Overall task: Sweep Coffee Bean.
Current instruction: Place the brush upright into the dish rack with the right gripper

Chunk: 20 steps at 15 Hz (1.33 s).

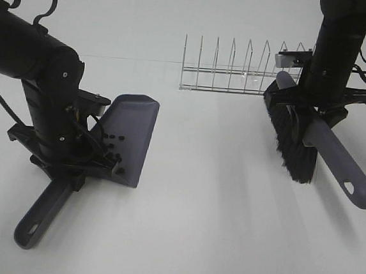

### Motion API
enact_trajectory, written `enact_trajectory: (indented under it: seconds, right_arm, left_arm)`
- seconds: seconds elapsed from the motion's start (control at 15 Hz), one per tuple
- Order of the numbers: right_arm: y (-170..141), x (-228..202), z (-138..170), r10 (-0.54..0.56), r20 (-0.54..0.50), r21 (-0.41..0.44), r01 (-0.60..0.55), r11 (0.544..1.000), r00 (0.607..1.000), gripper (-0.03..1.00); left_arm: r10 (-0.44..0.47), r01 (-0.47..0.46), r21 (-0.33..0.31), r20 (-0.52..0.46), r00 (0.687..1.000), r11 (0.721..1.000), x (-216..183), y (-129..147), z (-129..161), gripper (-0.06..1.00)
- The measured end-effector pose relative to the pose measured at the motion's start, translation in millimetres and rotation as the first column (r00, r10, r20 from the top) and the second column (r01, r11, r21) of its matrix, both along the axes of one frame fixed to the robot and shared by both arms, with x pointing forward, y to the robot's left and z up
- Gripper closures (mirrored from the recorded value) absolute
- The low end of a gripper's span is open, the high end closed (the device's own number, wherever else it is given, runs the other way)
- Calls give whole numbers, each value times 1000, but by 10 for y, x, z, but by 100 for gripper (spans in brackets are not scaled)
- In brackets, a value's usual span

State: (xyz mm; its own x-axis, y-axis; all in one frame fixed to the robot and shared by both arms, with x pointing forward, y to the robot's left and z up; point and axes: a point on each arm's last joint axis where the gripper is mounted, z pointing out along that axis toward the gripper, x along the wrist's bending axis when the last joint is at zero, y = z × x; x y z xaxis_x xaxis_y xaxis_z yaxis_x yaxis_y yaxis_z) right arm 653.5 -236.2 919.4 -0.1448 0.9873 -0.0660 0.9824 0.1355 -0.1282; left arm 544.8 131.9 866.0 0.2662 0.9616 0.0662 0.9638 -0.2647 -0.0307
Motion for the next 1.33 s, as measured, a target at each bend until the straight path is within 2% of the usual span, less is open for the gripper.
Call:
enact_trajectory:
  seconds: [0.27,0.4,0.53,0.8,1.33]
  right_arm:
    - [-121,254,23,-38,61,19,37,999,997,69]
    - [-60,344,20,-53,78,76,47,996,996,69]
    - [-33,395,8,-55,85,100,46,994,995,69]
    - [-8,523,-53,-54,107,114,41,993,993,69]
    - [27,925,-59,-64,223,133,35,991,973,69]
  left_arm:
    - [1,-1,6,-9,1000,1000,-8,5,1,63]
    - [1,-1,6,-9,1000,1000,-8,5,1,63]
    - [1,-1,6,-9,1000,1000,-8,5,1,63]
    - [-3,3,6,-9,1000,1000,-8,5,1,63]
    - [-18,19,12,-19,1000,1000,-16,11,1,63]
